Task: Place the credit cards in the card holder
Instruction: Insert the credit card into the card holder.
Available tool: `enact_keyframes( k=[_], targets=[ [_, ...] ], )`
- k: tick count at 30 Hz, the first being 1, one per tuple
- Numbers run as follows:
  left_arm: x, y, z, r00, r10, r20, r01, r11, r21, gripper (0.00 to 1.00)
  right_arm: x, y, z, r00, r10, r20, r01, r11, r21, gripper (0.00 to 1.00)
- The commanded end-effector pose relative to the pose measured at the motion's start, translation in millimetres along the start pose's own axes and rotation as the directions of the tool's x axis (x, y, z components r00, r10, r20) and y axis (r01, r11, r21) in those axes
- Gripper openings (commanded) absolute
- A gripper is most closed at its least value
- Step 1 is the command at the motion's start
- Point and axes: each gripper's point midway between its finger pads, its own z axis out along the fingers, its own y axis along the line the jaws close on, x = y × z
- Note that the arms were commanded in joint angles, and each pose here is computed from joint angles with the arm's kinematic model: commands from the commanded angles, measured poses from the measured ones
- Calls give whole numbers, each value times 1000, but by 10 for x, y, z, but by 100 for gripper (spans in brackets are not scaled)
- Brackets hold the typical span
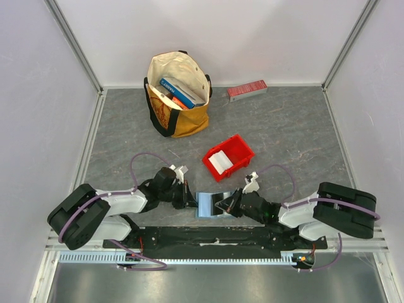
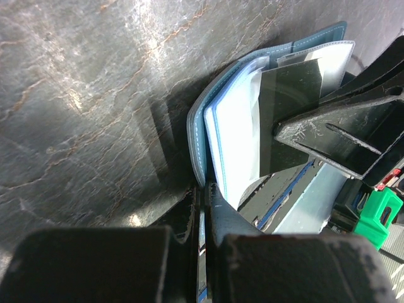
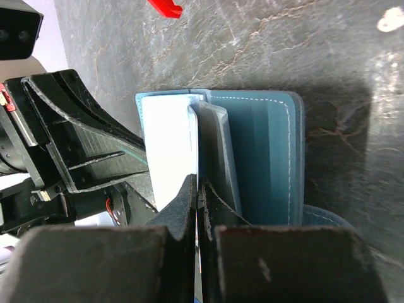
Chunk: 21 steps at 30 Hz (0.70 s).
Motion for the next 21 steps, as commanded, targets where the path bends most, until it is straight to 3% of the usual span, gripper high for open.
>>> enact_keyframes(
  k=[1,11,16,21],
  targets=[
    [164,381,16,999,-37,-31,32,988,-150,2,91,182,53,999,8,-44,-10,998,-60,0],
    [158,396,-9,999,-32,-20,29,987,-157,2,143,-104,69,998,4,-68,3,995,100,0],
    [142,396,-32,1000,-29,-6,28,987,-161,2,51,-262,-27,999,47,-10,-44,982,186,0],
    [136,383,-34,1000,-25,-4,25,987,-156,2,138,-101,31,998,-7,-65,16,992,126,1]
  ],
)
